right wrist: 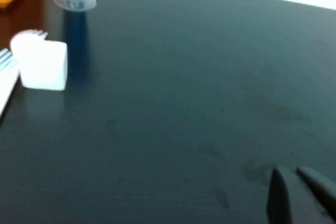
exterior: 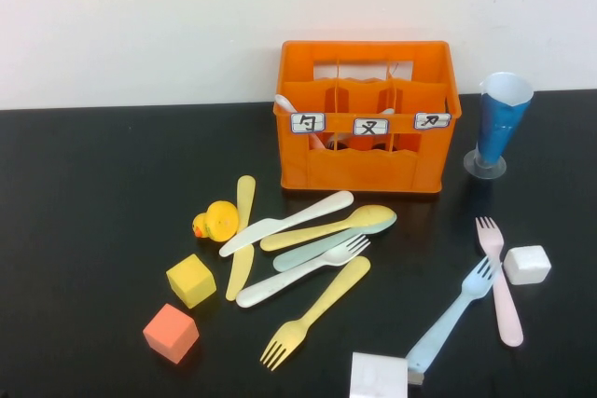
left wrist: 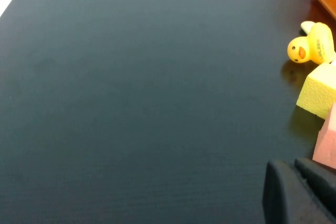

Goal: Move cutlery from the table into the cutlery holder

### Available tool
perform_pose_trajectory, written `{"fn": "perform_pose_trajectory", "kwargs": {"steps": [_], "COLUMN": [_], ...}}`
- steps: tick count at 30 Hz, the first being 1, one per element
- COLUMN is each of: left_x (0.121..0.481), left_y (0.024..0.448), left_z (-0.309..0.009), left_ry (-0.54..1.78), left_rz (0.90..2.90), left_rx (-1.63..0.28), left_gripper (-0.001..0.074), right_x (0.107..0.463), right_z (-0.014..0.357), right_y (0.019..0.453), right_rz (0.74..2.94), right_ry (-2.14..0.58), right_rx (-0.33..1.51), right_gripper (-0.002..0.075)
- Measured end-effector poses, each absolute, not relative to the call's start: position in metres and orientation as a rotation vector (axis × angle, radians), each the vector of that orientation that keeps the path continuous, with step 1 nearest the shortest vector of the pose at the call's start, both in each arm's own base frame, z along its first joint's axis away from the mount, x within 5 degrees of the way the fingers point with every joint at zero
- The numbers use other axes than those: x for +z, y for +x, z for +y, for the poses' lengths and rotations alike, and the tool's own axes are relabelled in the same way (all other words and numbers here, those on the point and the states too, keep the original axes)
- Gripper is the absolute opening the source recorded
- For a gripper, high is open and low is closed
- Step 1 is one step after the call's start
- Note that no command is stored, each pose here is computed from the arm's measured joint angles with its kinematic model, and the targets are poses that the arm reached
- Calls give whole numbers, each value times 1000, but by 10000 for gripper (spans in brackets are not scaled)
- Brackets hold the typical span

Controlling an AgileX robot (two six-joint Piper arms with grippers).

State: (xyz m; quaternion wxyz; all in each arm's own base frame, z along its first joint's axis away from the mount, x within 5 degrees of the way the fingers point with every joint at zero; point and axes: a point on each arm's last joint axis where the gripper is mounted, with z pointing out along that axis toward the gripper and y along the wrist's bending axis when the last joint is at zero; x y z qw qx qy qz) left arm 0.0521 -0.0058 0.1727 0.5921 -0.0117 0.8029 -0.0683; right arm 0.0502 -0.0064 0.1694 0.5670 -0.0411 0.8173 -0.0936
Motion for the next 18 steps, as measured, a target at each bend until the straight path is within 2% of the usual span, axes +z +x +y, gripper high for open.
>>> {"fn": "perform_pose_trajectory", "kwargs": {"steps": [18], "left_x": [173], "left_y": [52], "left_z": [-6], "left_ry": [-25], "left_rz": [1867], "left_rx": [-157], "left_gripper": [-1], "right_x": [169], "right_z": [-6], "right_y": [50], "right_rz": [1919], "right_ry": [22], "right_rx": [-120], "right_gripper": [-3]}}
